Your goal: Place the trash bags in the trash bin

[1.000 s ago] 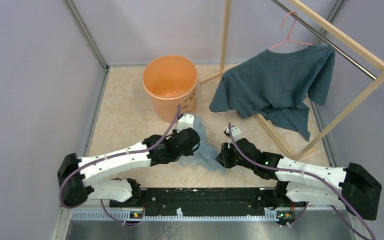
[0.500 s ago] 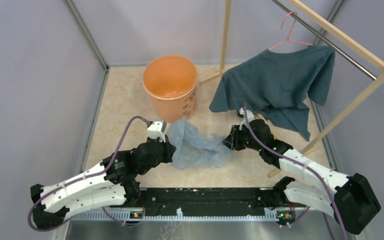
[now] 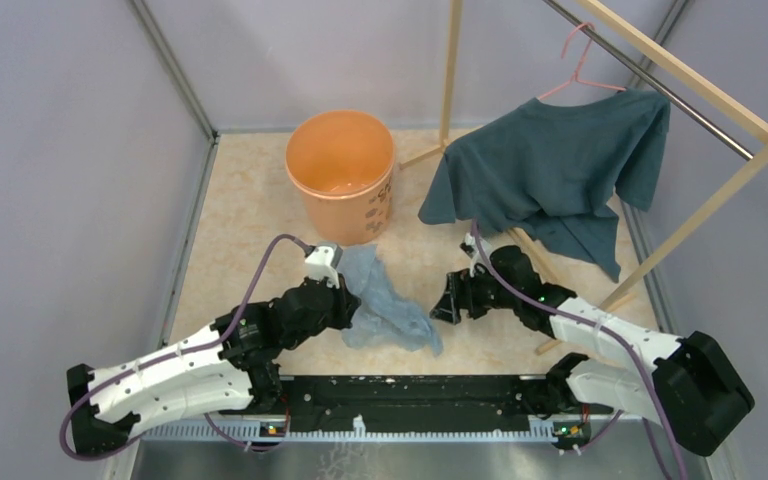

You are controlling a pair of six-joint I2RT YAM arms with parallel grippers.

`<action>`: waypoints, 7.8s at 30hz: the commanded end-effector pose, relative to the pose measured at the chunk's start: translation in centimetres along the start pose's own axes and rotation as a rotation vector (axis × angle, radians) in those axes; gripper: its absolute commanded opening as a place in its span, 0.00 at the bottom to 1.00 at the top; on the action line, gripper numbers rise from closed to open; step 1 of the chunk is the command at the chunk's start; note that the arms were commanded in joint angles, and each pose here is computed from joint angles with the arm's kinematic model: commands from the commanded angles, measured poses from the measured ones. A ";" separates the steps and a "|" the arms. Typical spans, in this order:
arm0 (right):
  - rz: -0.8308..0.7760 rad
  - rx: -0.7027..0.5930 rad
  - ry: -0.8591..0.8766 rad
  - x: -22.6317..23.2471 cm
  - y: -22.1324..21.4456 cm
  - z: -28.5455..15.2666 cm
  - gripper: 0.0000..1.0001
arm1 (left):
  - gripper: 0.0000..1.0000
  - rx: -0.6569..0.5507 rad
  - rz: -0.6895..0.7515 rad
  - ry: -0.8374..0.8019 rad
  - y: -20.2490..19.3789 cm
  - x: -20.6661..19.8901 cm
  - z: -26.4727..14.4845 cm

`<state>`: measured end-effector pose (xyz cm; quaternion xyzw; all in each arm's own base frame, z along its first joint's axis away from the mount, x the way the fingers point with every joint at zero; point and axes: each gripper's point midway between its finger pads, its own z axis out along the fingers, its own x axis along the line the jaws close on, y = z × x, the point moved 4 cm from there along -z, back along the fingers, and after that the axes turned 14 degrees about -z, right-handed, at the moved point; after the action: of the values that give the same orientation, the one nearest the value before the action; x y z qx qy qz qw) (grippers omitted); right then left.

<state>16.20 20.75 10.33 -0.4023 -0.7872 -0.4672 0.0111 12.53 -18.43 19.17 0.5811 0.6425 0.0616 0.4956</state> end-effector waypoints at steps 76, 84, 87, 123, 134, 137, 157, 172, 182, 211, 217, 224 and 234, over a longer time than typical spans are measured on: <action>0.140 -0.171 -0.009 4.6 3.2 -8.5 0.05 | 0.00 0.341 -0.092 -0.233 -5.6 -7.6 2.8; -0.153 -0.368 -0.113 6.5 14.1 -13.8 0.02 | 0.00 0.005 0.104 -0.553 7.1 -16.7 -4.8; -0.334 -0.509 -0.092 11.2 23.2 -20.8 0.00 | 0.00 -0.108 0.248 -0.799 14.6 -24.9 -11.5; -0.122 -0.520 -0.188 6.3 13.2 -17.8 0.00 | 0.00 -0.146 -0.109 -0.161 7.3 -6.5 -5.6; -0.218 -0.504 -0.062 8.6 18.2 -15.8 0.00 | 0.00 -0.227 -0.165 -0.589 9.4 -10.2 -10.4; -0.417 -0.601 0.024 13.1 24.9 -20.9 0.00 | 0.00 -0.209 0.057 -0.690 15.1 -17.7 -15.0; -0.096 -0.486 -0.123 5.9 11.5 -14.8 0.00 | 0.00 0.076 -0.094 -0.301 3.6 -9.5 -4.4; -0.317 -0.770 0.010 11.8 19.3 -22.7 0.00 | 0.00 -0.040 -0.054 -0.279 8.1 -12.7 -5.0; -0.073 -0.407 -0.032 6.1 9.0 -12.7 0.00 | 0.00 0.116 -0.167 -0.213 1.2 -6.3 -3.8; -0.283 -0.422 -0.146 6.3 16.2 -14.1 0.00 | 0.00 -0.080 -0.025 -0.257 8.5 -9.9 -7.5; -0.282 -0.495 0.079 10.1 19.2 -14.1 0.00 | 0.00 -0.039 0.093 -0.447 10.2 -18.5 -5.9; -0.047 -0.569 0.272 10.5 15.0 -12.0 0.00 | 0.00 0.035 0.051 -0.508 7.2 -19.6 -2.8; -0.043 -0.563 0.347 11.0 14.0 -11.7 0.18 | 0.00 0.066 0.054 -0.473 6.1 -20.3 -0.5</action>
<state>14.21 22.12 27.85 -0.3365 -0.6494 -0.6816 0.0218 12.76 -31.53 32.67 0.6331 0.5079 -0.0686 0.5801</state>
